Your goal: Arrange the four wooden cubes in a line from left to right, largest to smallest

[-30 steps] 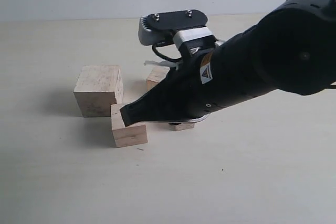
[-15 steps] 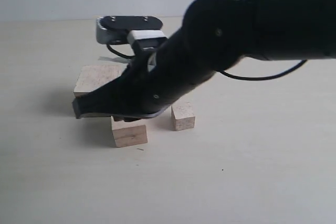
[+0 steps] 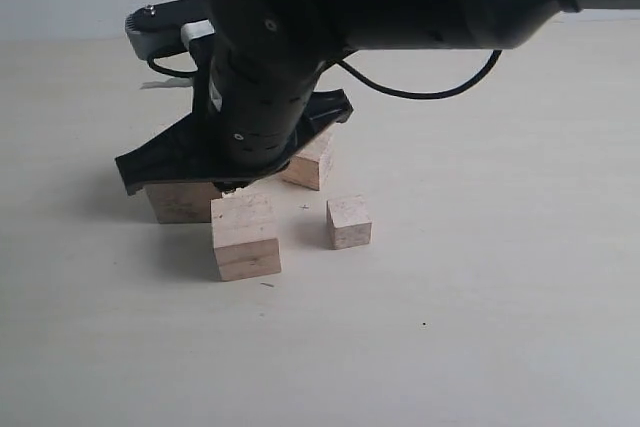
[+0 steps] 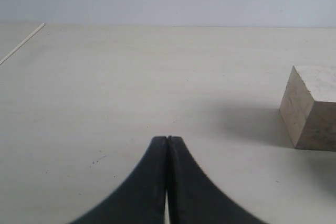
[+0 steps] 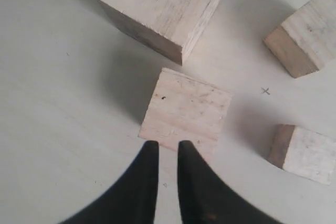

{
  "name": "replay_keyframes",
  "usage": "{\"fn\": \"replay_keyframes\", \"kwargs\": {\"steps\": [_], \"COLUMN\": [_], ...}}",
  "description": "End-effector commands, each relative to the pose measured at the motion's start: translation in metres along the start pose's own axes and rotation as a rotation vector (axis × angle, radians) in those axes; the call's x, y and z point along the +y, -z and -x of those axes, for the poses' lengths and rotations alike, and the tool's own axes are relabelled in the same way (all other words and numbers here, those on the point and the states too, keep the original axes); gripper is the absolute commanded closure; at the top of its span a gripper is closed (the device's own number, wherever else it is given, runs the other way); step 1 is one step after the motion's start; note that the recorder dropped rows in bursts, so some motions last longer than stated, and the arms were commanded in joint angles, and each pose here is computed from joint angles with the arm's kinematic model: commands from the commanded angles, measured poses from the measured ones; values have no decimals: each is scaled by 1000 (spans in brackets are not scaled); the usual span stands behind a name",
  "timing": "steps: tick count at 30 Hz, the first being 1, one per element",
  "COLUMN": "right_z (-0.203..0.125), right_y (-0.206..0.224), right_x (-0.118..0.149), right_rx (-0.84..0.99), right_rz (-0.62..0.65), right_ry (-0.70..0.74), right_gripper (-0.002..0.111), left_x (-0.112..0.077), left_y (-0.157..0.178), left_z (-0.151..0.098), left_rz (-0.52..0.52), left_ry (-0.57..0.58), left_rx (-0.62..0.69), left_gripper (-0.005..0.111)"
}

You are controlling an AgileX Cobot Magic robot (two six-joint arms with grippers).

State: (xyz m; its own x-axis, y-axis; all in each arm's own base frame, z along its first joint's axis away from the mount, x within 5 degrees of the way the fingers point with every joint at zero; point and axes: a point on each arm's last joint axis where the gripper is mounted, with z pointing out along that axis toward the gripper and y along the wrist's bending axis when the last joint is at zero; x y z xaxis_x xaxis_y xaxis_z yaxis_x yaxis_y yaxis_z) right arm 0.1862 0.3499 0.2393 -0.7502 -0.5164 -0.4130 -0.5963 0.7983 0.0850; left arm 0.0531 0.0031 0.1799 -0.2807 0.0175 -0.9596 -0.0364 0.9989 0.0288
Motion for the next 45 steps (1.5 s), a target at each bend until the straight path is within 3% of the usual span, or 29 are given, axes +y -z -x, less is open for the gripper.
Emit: {"fn": "replay_keyframes", "kwargs": {"steps": [1,5,7,13,30,36,40,45], "right_z": [2,1,0,-2,-9,-15,-14,-9], "right_y": [-3,-18,-26,-50,-84,-94,-93,-80], "right_x": [1,4,5,3,-2,1,1,2], "right_rx": [-17,-4,2,11,37,82,81,67], "right_rz": [-2,3,-1,-49,-120,-101,-101,-78], "right_ry": [10,8,8,-75,-103,-150,-136,51], "right_gripper": [66,30,22,22,22,35,64,106], "left_x": [0,0,-1,-1,-1,-1,-1,-1], "left_y": [0,0,0,0,0,0,0,0], "left_z": [1,1,1,1,1,1,1,1], "left_rz": [0,-6,-10,-16,-16,-16,-16,-16], "left_ry": [16,14,13,11,11,11,11,11], "left_rx": [-12,-12,-12,-12,-12,-12,-12,-12], "left_gripper": [107,107,107,107,107,107,107,107]}}
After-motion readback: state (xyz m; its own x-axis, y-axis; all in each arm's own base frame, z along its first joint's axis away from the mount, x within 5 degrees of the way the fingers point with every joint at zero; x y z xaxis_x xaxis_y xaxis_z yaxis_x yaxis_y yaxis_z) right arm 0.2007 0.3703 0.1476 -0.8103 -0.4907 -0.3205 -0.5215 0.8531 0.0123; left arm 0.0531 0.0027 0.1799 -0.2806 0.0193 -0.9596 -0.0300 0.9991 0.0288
